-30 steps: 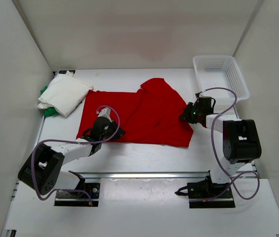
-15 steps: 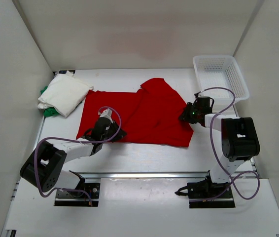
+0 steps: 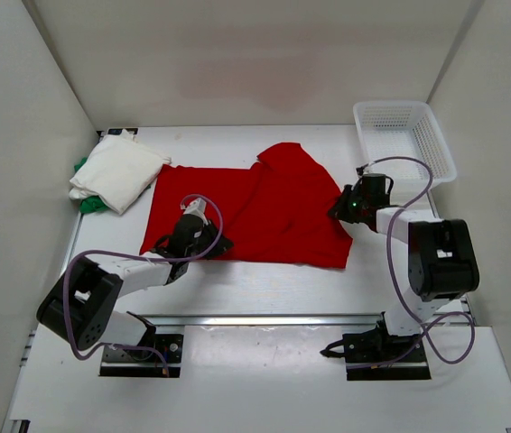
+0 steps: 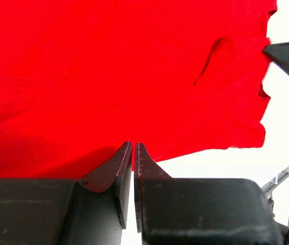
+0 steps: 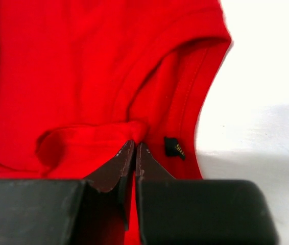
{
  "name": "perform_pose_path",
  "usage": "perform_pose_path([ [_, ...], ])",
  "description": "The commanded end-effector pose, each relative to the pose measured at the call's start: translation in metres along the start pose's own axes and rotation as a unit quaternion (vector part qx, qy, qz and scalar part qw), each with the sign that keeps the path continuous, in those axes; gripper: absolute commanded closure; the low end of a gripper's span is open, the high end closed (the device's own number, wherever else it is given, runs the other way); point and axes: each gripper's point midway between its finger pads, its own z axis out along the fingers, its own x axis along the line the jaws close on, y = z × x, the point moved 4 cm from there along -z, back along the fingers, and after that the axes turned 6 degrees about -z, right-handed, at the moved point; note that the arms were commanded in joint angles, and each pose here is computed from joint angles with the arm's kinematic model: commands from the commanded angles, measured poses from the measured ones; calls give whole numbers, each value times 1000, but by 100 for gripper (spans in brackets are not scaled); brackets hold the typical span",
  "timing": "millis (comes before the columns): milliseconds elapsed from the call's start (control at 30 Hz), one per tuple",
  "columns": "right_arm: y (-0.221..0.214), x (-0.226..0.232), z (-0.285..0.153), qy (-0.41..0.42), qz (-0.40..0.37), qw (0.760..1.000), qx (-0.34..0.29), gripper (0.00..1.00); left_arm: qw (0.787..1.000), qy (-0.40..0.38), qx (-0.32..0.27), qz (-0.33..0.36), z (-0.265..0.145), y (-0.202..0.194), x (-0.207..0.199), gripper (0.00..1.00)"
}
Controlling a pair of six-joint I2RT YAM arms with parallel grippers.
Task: Fold and stack the t-shirts
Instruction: Fold the flattened tshirt in 1/3 of the way
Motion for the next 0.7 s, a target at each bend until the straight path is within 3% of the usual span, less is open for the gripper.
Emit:
perform_pose_path([
  [0, 32, 16, -23, -4, -25, 997, -67, 100, 1000, -16, 1, 5, 1, 0, -8, 82],
  [267, 67, 31, -38, -5, -49, 993, -107, 100, 1000, -20, -1, 6, 2, 2, -12, 82],
  [533, 113, 57, 1, 35, -92, 991, -88, 99, 1000, 14, -15, 5, 5, 15, 8, 82],
  [667, 109, 53, 33, 36, -116, 991, -52, 100, 999, 33, -22, 6, 4, 19, 21, 82],
])
